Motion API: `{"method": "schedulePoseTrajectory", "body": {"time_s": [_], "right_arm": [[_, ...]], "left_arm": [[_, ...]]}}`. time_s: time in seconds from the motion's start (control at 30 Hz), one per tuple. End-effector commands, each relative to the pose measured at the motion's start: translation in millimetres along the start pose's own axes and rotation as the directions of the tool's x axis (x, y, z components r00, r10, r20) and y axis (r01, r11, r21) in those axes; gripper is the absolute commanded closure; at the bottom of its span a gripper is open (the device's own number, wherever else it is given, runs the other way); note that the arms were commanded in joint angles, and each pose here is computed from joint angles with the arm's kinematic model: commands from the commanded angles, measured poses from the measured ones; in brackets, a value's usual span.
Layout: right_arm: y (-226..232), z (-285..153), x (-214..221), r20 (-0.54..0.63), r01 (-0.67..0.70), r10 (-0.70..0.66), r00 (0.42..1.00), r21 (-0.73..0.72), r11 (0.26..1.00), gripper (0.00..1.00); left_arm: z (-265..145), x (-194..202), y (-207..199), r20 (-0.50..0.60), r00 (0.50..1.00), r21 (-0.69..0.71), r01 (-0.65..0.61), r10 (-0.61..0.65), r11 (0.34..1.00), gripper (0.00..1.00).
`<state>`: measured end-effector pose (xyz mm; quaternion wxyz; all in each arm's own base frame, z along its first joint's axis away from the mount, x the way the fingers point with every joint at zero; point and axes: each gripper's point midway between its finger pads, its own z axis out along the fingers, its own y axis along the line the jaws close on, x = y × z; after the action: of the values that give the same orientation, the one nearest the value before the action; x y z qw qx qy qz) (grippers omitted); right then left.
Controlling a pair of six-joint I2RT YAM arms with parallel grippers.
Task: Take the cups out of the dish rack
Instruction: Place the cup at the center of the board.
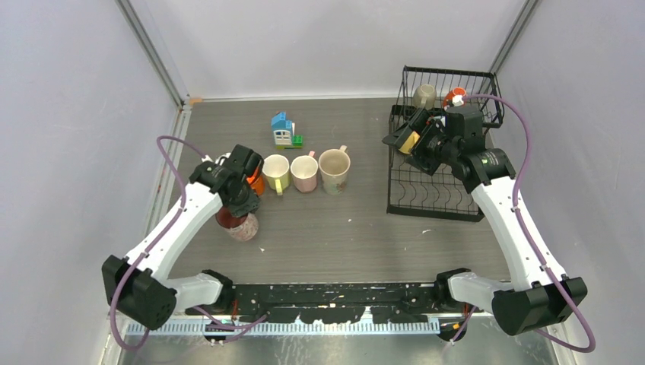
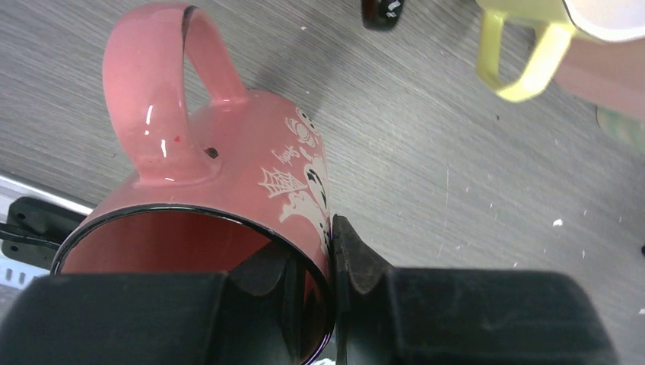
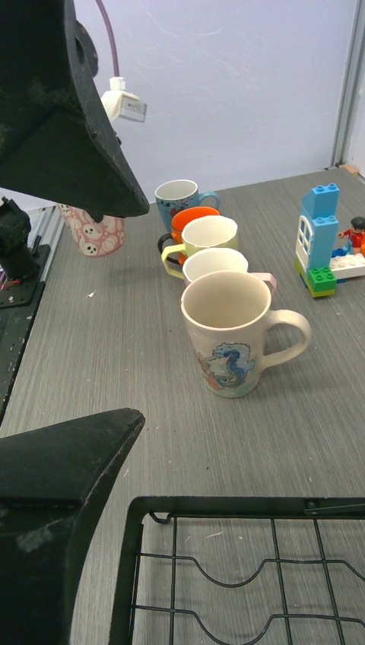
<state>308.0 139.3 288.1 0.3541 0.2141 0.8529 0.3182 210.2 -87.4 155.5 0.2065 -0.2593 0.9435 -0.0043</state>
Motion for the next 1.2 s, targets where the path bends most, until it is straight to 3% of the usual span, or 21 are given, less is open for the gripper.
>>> {"method": "schedulePoseTrajectory", "body": {"time_s": [0.0,0.4,0.7,0.83,1.17], "right_arm": [[13.4,-6.0,-7.5,0.037,0.036,-0.034,0.999,-0.05,0.998,0.0],[10.2,-6.2,-5.3,0.034,0.038,-0.037,0.999,-0.039,0.999,0.0],[9.1,-9.3,-3.9,0.032,0.045,-0.044,0.999,-0.036,0.998,0.0],[10.0,-10.7,-3.0,0.029,0.046,-0.045,0.999,-0.041,0.998,0.0],[9.4,-16.7,1.2,0.02,0.059,-0.058,0.998,-0.043,0.997,0.0]], "left_arm": [[8.3,-22.1,2.3,0.072,0.989,-0.05,0.133,-0.129,0.99,1.0],[39.1,-27.8,10.9,0.084,0.95,-0.202,0.313,-0.302,0.928,1.0],[54.9,-35.6,30.9,0.136,0.861,-0.235,0.509,-0.491,0.828,1.0],[63.6,-44.1,38.9,0.193,0.795,-0.222,0.606,-0.574,0.764,1.0],[80.0,-71.5,37.4,0.282,0.689,-0.155,0.719,-0.667,0.677,1.0]]}}
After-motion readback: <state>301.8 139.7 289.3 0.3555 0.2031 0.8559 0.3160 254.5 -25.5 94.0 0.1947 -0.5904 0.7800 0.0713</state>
